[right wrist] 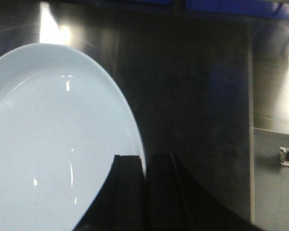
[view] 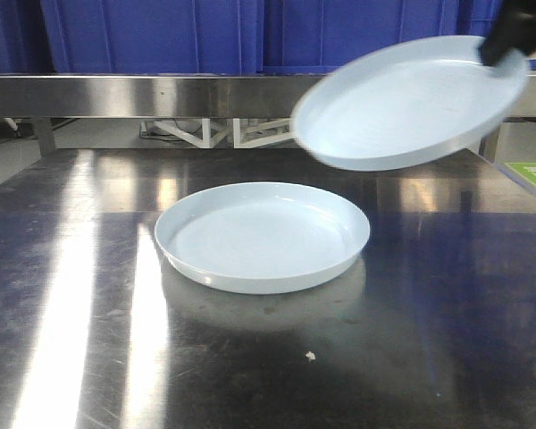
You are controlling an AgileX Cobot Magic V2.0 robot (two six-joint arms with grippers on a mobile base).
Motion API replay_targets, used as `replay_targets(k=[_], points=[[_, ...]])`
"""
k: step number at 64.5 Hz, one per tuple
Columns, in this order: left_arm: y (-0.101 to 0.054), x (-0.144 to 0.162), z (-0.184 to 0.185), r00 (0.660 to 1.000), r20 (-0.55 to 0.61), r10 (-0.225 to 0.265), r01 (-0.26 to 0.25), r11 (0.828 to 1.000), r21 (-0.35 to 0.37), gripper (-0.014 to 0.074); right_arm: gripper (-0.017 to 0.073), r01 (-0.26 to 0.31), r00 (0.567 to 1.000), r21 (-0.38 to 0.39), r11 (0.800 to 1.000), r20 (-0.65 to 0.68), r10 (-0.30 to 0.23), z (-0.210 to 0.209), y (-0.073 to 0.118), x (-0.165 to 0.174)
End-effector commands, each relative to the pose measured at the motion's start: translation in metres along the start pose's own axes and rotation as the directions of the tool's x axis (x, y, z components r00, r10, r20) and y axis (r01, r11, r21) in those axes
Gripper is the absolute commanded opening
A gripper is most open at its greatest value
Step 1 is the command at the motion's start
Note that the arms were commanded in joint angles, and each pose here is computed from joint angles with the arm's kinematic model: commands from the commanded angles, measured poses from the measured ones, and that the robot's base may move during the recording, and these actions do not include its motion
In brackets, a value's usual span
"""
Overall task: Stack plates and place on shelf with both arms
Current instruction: 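Lift the white plate high with the right gripper and hold it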
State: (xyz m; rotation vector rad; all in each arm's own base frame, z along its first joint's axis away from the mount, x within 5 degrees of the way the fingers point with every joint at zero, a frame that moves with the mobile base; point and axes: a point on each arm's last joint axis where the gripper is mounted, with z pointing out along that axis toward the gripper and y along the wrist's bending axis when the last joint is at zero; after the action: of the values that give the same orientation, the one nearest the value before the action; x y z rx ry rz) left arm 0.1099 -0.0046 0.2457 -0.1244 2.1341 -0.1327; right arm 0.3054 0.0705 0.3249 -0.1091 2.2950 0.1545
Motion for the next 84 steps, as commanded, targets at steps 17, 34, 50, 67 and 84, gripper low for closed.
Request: replay_targets(k=[17,34,50,67,84], points=[[-0.003,-0.015,-0.004,0.996,0.094,-0.011,0.010,1.000,0.016,0.0087,0.0023,0.146,0.989,-0.159,0.976,0.043,-0.141,0.028,0.073,-0.002],[-0.003,-0.015,-0.004,0.996,0.094,-0.011,0.010,1.000,0.016,0.0087,0.0450,0.162,0.978,-0.155,0.975,-0.108,-0.180,0.074,0.081,0.024],[-0.003,-0.015,-0.004,0.996,0.094,-0.011,0.010,1.000,0.016,0.0087,0.0431,0.166,0.960,-0.143,0.976,-0.201,-0.193,0.100,0.082,0.041],[-0.003,-0.015,-0.004,0.996,0.094,-0.011,0.010,1.000,0.016,0.0087,0.0214,0.168,0.955,-0.141,0.976,-0.221,-0.196,0.108,0.082,0.047],[-0.003,-0.015,-0.004,0.996,0.094,-0.011,0.010,1.000,0.016,0.0087,0.0028,0.163,0.978,-0.157,0.974,-0.104,-0.180,0.087,0.084,0.026]])
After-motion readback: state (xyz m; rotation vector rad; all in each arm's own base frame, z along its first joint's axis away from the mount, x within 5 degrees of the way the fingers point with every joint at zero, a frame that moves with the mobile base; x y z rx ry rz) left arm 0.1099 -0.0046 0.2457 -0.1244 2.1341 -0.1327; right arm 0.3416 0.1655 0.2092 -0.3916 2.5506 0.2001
